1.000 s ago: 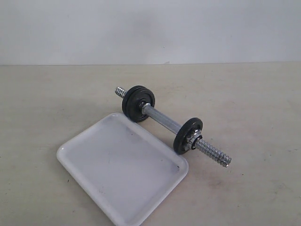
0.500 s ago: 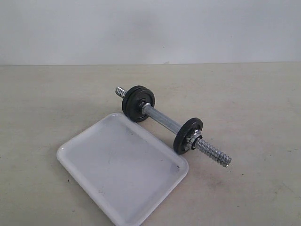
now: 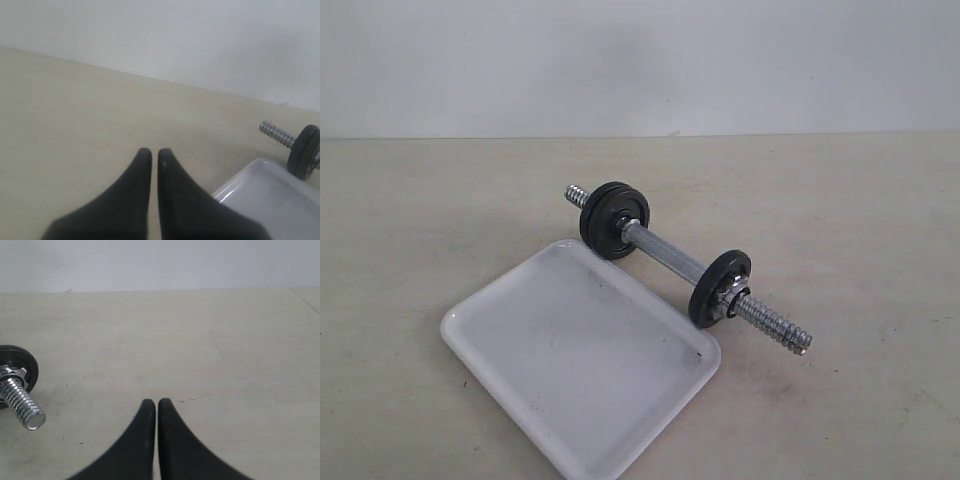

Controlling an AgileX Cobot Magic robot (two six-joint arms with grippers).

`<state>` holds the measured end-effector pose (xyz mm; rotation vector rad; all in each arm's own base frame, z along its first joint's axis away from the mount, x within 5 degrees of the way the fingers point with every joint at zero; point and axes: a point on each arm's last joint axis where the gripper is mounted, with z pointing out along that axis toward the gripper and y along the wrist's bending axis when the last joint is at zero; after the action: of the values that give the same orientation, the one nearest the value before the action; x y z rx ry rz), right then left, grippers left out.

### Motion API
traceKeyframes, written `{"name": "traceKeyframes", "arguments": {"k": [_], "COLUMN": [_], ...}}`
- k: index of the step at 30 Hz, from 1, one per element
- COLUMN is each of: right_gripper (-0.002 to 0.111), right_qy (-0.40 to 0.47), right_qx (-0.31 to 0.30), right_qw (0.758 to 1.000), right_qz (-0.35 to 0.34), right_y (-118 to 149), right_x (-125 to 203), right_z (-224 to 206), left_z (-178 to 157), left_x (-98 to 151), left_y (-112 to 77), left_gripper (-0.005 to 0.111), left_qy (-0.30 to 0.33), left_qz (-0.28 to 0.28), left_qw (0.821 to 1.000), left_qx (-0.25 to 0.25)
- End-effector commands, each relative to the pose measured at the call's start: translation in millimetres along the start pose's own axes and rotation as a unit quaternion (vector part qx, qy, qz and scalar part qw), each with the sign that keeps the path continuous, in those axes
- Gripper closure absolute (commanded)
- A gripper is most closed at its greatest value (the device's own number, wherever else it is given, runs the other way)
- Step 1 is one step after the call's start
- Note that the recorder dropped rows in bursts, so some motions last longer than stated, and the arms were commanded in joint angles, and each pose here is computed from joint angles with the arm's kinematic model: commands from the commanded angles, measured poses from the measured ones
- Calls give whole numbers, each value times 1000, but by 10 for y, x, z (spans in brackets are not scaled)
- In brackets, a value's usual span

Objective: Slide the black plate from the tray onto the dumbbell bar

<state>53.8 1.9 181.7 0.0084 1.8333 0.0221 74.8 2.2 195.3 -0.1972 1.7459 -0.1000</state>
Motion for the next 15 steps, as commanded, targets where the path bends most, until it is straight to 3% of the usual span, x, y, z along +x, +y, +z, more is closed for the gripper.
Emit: {"name": "traceKeyframes", "arguments": {"k": [1,5,11,15], "right_gripper": [108,108,108,108], "right_qy": [-6,-6,-6,-6], "right_qx": [2,2,2,2], "right_qw": [1000,1000,1000,1000], "right_qz": [1,1,1,1], "right_y": [-2,-2,-2,-2], "right_x": [-8,-8,-8,-8], "right_z": [-4,-4,-4,-4], "left_z": [3,3,3,2], "left_x": [5,7,21,23], "left_y": [16,15,17,32], "left_gripper": [102,102,102,102], "left_qy": [-2,-1,7,9], "left_qz": [12,16,92,107], "left_qw": [1000,1000,996,994], "left_qx": [-8,-8,-8,-16]}}
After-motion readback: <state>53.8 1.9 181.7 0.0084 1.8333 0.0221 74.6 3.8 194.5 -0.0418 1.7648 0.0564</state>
